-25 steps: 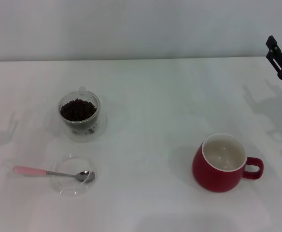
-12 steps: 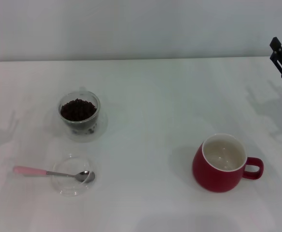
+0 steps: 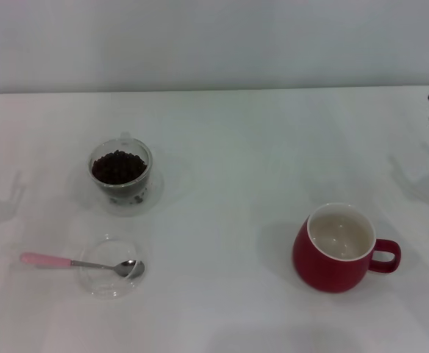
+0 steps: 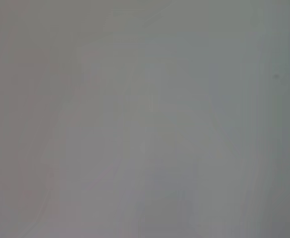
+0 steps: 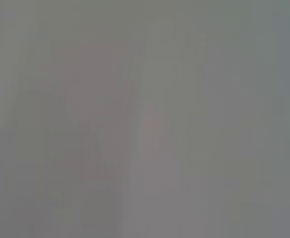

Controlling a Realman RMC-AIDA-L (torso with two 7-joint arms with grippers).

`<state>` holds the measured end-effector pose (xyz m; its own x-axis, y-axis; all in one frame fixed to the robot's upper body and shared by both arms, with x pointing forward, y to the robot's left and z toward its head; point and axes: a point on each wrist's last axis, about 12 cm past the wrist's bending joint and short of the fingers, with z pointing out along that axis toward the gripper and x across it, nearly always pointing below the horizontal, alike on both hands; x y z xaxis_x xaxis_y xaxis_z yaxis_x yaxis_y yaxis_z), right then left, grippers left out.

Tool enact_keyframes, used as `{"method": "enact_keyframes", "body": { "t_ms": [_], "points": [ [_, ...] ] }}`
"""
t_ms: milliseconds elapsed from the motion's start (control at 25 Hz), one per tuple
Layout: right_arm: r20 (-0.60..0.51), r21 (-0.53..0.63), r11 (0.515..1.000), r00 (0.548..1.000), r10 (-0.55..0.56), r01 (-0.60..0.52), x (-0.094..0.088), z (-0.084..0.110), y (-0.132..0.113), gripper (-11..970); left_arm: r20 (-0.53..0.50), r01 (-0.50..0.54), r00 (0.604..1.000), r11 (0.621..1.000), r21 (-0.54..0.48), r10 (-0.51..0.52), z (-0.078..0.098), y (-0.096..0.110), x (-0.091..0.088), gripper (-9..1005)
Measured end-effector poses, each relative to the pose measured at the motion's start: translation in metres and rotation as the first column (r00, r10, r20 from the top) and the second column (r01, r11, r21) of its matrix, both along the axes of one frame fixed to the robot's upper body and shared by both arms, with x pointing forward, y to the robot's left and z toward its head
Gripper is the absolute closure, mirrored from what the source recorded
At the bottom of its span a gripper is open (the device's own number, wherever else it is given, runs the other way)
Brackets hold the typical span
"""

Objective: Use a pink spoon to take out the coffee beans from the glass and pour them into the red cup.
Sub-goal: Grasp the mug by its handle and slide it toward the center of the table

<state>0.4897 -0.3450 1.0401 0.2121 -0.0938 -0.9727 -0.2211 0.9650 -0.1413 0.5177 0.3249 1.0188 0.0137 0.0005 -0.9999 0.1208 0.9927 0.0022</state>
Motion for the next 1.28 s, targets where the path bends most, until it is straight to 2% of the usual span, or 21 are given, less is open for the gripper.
{"method": "enact_keyframes", "body": {
  "t_ms": [240, 520, 840, 1040, 1280],
  "points": [
    [-0.065, 0.013, 0.993, 0.991, 0.12, -0.119, -0.025, -0.006, -0.01, 233, 0.003, -0.006, 1.0, 1.0, 0.006, 0.006, 0.001, 0.003, 0.0, 283],
    [-0.129, 0.041, 0.964, 0.956, 0.265, -0.262, -0.061, -0.012, -0.016, 231, -0.001, -0.006, 1.0, 1.0, 0.004, 0.006, -0.001, 0.003, -0.002, 283],
    [-0.183, 0.09, 0.958, 0.941, 0.286, -0.273, -0.104, -0.019, -0.028, 226, -0.004, -0.011, 1.0, 1.0, 0.003, 0.011, -0.001, 0.004, -0.004, 282],
    [-0.261, 0.119, 0.956, 0.921, 0.289, -0.267, -0.117, -0.031, -0.021, 227, 0.003, -0.007, 1.0, 1.0, 0.005, 0.007, 0.0, 0.003, -0.001, 282],
    [-0.322, 0.128, 0.95, 0.894, 0.311, -0.284, -0.121, -0.042, -0.008, 228, 0.007, -0.003, 1.0, 1.0, 0.006, 0.003, 0.002, 0.002, 0.001, 283]
  ]
}}
